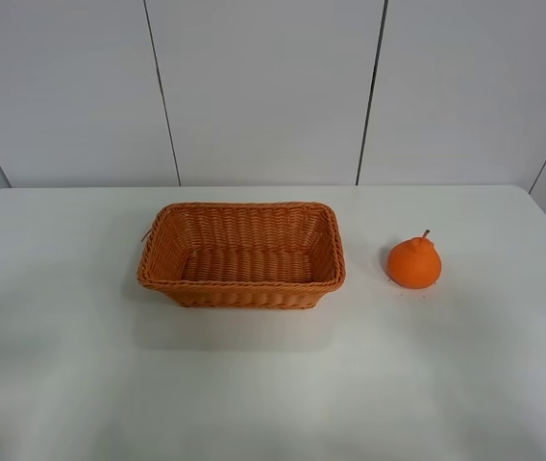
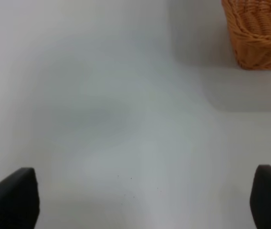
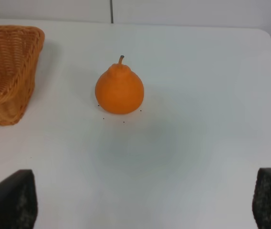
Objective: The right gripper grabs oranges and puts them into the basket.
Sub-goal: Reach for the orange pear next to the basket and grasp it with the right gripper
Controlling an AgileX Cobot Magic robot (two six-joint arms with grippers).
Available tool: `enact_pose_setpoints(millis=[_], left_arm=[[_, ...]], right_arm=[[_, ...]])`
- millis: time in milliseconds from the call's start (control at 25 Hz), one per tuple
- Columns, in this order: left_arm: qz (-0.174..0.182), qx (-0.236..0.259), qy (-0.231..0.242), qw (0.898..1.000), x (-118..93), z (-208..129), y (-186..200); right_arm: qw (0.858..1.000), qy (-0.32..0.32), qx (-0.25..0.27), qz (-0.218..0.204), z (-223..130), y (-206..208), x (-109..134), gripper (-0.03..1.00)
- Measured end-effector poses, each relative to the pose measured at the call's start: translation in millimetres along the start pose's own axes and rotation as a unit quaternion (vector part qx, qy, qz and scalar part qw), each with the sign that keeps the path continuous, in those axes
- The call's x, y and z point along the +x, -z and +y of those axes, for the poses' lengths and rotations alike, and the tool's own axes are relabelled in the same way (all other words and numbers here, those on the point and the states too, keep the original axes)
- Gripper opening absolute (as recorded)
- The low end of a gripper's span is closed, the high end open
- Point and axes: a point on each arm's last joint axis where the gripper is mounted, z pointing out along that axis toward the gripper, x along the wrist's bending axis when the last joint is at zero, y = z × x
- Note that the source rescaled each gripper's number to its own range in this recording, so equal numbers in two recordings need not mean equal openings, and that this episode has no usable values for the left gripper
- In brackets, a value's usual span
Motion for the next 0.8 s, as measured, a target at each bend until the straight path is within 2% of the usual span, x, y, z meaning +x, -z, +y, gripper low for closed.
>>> enact_pose_setpoints(millis=[320, 440, 640, 800], left_arm=[[0.000, 0.000, 0.000, 1.000, 0.0, 0.0, 0.0], [0.000, 0.000, 0.000, 1.000, 0.0, 0.0, 0.0], [0.000, 0.000, 0.000, 1.000, 0.0, 0.0, 0.0], [0.000, 0.000, 0.000, 1.000, 0.0, 0.0, 0.0]], right_arm=[[1.000, 0.002, 0.000, -0.003, 0.0, 0.0, -0.5, 1.00], [1.000, 0.002, 0.015, -0.004, 7.1, -2.4, -0.5, 1.00], [0.995, 0.002, 0.101, -0.007, 44.5, -28.3, -0.6, 1.00], [0.981, 0.000, 0.194, -0.009, 77.9, -72.0, -0.7, 1.00]])
